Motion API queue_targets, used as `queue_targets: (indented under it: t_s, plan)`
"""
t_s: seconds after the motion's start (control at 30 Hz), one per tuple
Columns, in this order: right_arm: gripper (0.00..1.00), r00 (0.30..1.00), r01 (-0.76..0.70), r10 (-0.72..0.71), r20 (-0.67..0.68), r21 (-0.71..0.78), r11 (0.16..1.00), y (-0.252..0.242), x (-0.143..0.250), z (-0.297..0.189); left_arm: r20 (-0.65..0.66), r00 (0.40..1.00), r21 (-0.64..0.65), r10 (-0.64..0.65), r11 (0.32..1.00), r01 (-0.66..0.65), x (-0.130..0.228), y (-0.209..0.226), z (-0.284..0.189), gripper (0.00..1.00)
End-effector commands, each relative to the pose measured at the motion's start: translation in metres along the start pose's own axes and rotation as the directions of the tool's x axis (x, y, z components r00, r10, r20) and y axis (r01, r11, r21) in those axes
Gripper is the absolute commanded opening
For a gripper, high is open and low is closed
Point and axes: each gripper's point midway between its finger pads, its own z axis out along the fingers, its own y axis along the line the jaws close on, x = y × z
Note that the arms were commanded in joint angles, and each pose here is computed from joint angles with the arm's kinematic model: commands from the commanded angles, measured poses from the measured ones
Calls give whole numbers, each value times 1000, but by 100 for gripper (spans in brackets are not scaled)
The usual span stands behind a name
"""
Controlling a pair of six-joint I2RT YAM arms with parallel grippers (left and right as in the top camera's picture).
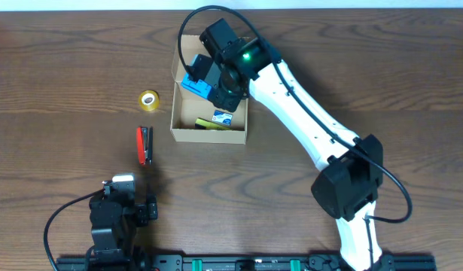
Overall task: Pack container
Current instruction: 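Carry the blue duster into the cardboard box and release it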
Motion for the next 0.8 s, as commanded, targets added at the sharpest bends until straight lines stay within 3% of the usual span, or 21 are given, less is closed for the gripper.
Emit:
queue_targets:
  t_s: [0.0, 0.23, 0.53, 0.6, 0.63, 0.77]
  plan:
    - [15, 999, -14, 13, -36, -42, 999, 10, 11, 21, -12, 1000, -2, 0, 1000, 0, 6, 0, 3, 95]
    - [17, 998, -22, 19, -66, -54, 998, 15, 31, 56, -12, 1000, -2, -1, 1000, 1, 6, 0, 3, 95]
    - [56, 999, -18, 17, -32, -39, 999, 12, 24, 60, -12, 1000, -2, 0, 1000, 0, 6, 0, 3, 95]
    - [75, 1000, -17, 17, -12, -30, 999, 10, 19, 58, -12, 1000, -2, -1, 1000, 1, 6, 0, 3, 95]
    - [79, 1000, -20, 20, -4, -26, 999, 9, 17, 56, -12, 1000, -2, -1, 1000, 1, 6, 0, 3, 95]
    - [83, 1000, -26, 26, 10, -20, 999, 7, 11, 49, -12, 1000, -2, 0, 1000, 0, 6, 0, 3, 95]
